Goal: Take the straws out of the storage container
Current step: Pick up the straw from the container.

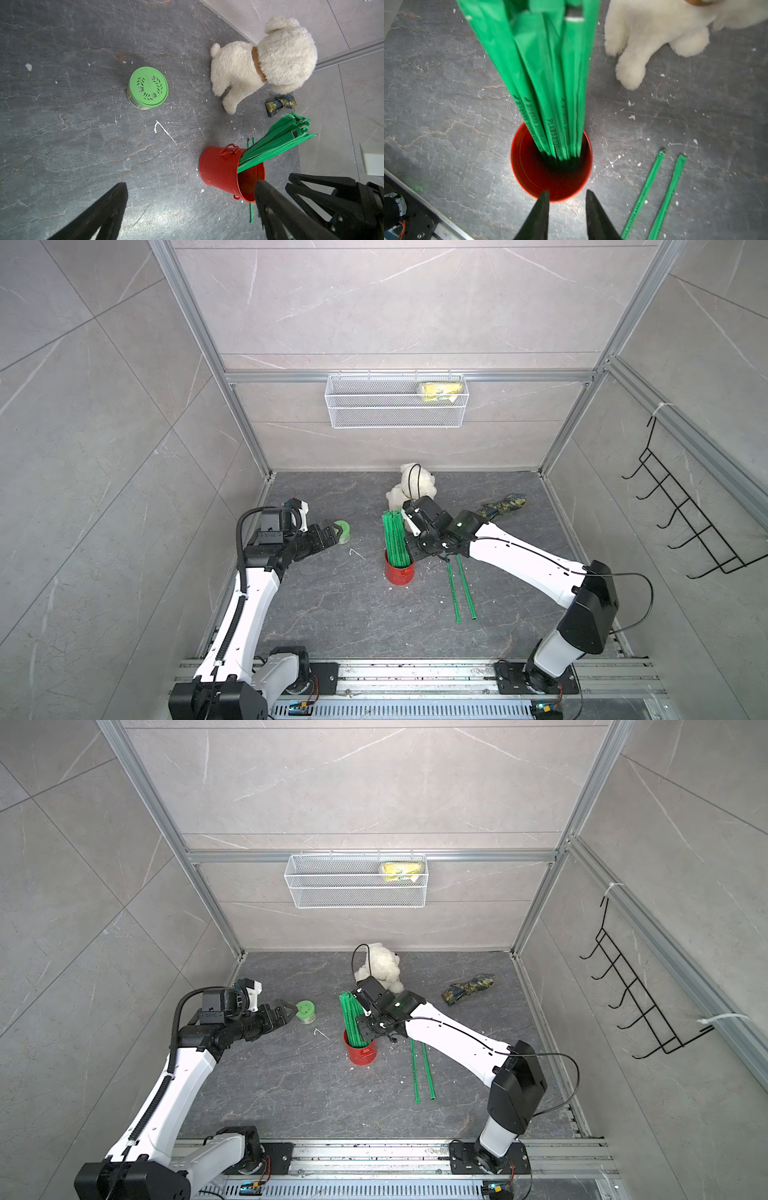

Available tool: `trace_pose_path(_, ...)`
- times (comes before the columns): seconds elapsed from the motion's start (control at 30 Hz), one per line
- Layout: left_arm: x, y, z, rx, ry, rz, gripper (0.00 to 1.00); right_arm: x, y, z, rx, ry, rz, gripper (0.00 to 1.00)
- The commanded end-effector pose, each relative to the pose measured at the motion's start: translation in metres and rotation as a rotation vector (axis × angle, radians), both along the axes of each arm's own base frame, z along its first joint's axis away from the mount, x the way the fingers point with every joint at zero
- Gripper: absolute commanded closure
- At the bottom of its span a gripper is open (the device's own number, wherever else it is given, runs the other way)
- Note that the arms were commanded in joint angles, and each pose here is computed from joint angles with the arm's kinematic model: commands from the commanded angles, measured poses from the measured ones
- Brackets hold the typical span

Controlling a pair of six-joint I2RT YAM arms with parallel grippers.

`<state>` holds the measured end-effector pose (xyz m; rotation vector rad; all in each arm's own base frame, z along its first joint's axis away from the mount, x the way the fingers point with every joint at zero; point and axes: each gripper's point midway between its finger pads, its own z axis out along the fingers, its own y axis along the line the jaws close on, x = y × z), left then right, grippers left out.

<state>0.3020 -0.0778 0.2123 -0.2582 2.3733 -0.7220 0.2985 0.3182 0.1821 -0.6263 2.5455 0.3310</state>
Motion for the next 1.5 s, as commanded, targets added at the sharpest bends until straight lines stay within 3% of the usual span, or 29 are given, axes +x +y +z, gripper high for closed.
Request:
trace_pose_path(0.0, 0.001, -0.005, 0.017, -0.005, -0.041, -0.037, 0.0, 0.014, 0.013, 0.008, 0.005, -0.053, 0.003, 0.67)
trace_pose_path(0.5, 0.001, -0.004, 0.018, -0.004, -0.044, -0.035, 0.0, 0.036, 0.034, -0.002, -0.02, -0.055, 0.005, 0.72)
trace_pose_path(1.47, 0.001, -0.005, 0.019, -0.007, -0.047, -0.04, 0.0, 0.041, 0.038, -0.008, -0.04, -0.052, 0.008, 0.81)
